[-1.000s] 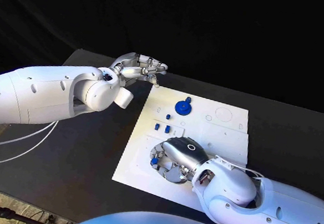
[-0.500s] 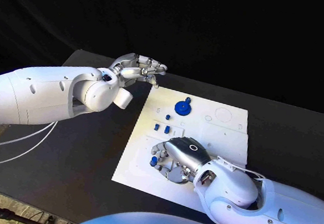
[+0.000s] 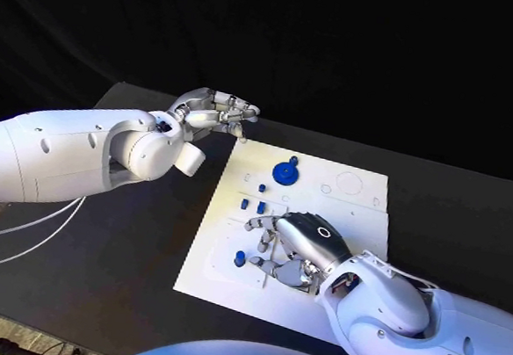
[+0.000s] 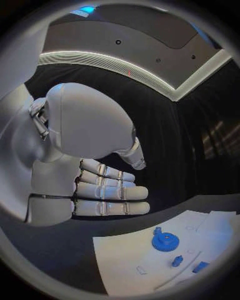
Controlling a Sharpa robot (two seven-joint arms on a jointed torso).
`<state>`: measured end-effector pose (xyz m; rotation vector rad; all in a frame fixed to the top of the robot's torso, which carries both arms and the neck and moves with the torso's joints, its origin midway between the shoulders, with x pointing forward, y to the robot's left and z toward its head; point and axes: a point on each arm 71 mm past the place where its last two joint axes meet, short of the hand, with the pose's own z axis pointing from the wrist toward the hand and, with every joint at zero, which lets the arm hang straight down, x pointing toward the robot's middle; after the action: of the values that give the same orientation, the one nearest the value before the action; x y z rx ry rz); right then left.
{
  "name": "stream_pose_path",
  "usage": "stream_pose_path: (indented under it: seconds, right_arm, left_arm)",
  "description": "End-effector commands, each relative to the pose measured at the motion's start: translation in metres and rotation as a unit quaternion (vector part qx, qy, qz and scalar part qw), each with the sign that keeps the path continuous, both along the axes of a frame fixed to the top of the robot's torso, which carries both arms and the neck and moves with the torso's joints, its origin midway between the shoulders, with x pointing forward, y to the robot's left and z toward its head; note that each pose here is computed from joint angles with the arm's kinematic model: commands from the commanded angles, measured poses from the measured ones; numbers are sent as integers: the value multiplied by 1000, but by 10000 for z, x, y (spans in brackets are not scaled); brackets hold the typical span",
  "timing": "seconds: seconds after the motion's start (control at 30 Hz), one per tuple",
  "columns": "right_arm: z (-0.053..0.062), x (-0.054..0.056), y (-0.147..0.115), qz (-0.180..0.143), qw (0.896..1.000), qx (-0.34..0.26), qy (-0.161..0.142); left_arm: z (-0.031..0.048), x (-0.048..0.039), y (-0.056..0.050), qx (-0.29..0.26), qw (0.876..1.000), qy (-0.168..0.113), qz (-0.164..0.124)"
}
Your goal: Assemble the parts on the task board
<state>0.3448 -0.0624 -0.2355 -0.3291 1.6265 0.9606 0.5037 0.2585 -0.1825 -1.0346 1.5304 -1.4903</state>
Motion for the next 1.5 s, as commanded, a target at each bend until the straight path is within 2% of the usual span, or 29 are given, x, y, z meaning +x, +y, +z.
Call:
stream_pose_path:
  seconds: [0.03, 0.13, 0.2, 0.27, 0.33, 0.63, 0.73, 0.87, 1.03, 1.23, 1.5]
  right_arm:
    - [108, 69, -146, -16, 997, 70, 41]
    - [150, 155, -325, -37, 991, 86, 96]
    - [182, 223, -493, -60, 984, 94, 142]
    - [210, 263, -655, -77, 977, 96, 176]
    - [231, 280, -808, -90, 972, 93, 195]
    - [242, 261, -1387, -134, 960, 78, 235]
    - [231, 227, -1556, -147, 959, 54, 235]
    - [208, 160, -1723, -164, 963, -13, 215]
    - [192, 79, -1866, -205, 957, -68, 195]
    - [168, 0, -1928, -235, 951, -101, 177]
    - [75, -80, -1889, -249, 947, -121, 163]
  left_arm:
    - [4, -6, -17, -5, 1000, 0, -10]
    - [-1, -7, -12, -4, 1000, 1, -9]
    - [-5, -9, -4, -3, 1000, 1, -9]
    - [-10, -9, 4, -2, 1000, 2, -8]
    - [-14, -7, 8, -2, 1000, 2, -7]
    - [-34, -1, -3, -1, 1000, 4, -8]
    - [-38, 1, -11, 0, 1000, 4, -8]
    - [-42, 7, -17, 0, 1000, 5, -8]
    - [-45, 9, -22, 1, 1000, 6, -8]
    - [-49, 13, -26, 1, 1000, 7, -8]
    - [-52, 17, -29, 2, 1000, 7, -7]
